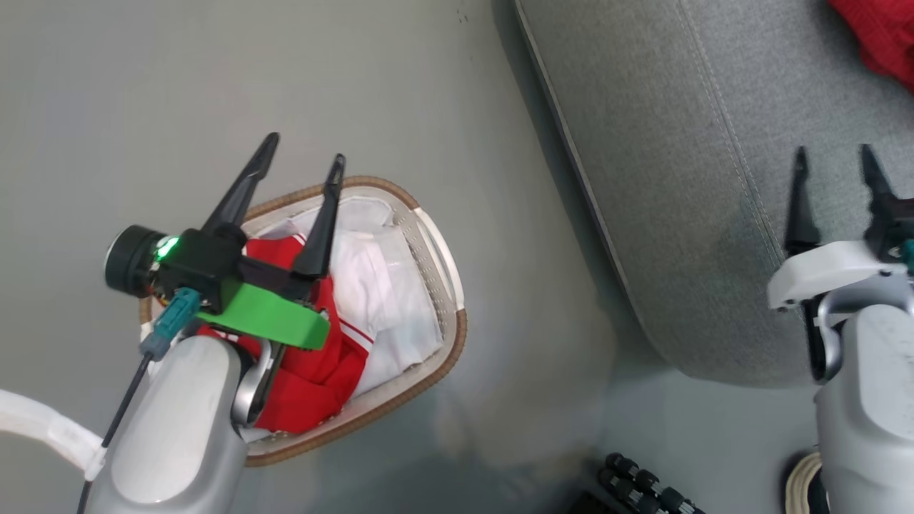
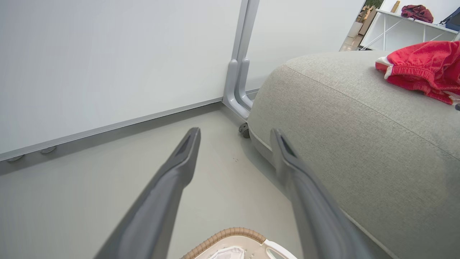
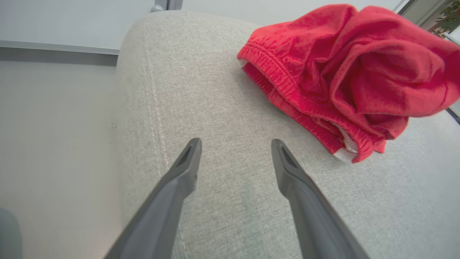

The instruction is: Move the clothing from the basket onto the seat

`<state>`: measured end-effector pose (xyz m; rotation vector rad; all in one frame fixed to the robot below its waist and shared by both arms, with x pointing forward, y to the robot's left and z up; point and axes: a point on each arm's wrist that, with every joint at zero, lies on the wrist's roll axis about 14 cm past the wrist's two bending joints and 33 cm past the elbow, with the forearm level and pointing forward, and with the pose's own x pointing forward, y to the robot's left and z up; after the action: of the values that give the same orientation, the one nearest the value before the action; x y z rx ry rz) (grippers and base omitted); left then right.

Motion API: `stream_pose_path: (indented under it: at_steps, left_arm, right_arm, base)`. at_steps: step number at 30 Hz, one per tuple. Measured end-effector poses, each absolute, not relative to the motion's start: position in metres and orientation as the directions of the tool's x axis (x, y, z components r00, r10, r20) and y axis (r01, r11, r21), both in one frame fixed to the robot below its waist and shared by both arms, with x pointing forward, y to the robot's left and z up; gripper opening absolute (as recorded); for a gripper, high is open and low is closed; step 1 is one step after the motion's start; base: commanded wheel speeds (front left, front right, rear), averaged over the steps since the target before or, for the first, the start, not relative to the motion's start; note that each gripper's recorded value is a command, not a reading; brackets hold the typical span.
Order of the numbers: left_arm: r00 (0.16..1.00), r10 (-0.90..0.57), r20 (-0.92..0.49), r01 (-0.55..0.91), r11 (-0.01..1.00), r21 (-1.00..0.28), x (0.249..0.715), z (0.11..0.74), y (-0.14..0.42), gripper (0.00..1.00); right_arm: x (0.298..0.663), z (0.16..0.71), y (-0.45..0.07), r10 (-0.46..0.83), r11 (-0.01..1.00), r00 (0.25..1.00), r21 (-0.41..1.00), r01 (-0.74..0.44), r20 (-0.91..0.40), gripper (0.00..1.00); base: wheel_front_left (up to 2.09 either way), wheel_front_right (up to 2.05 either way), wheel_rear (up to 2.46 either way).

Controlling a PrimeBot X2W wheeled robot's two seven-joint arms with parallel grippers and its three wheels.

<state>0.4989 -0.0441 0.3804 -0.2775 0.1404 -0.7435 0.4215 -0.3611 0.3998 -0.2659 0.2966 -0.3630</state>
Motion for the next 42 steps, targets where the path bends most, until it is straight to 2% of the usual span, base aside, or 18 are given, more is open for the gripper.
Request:
stream_pose_path:
  at_steps: [8, 18, 32, 42]
  left_arm:
    - [0.850, -0.522, -0.072, 0.489, 0.833, -0.260, 0.505, 0.387, 0.013, 1.00]
    - [0.940, -0.319, -0.120, 0.292, 0.936, -0.198, 0.496, 0.397, 0.085, 1.00]
    - [0.971, -0.168, -0.171, 0.145, 0.979, -0.141, 0.442, 0.409, 0.140, 1.00]
    - [0.972, -0.129, -0.195, 0.105, 0.986, -0.129, 0.396, 0.414, 0.155, 1.00]
  right_arm:
    - [0.455, 0.419, -0.295, -0.205, 0.967, 0.965, -0.187, 0.175, -0.161, 1.00]
    - [0.477, 0.430, -0.226, -0.035, 0.999, 0.993, -0.027, 0.032, -0.114, 1.00]
    - [0.449, 0.437, -0.171, 0.101, 0.995, 0.988, 0.031, -0.098, -0.118, 1.00]
    - [0.412, 0.443, -0.158, 0.131, 0.990, 0.984, 0.063, -0.124, -0.118, 1.00]
  base:
    - [0.00, 0.00, 0.00]
    - [0.00, 0.00, 0.00]
    - [0.00, 0.00, 0.00]
    - [0.00, 0.00, 0.00]
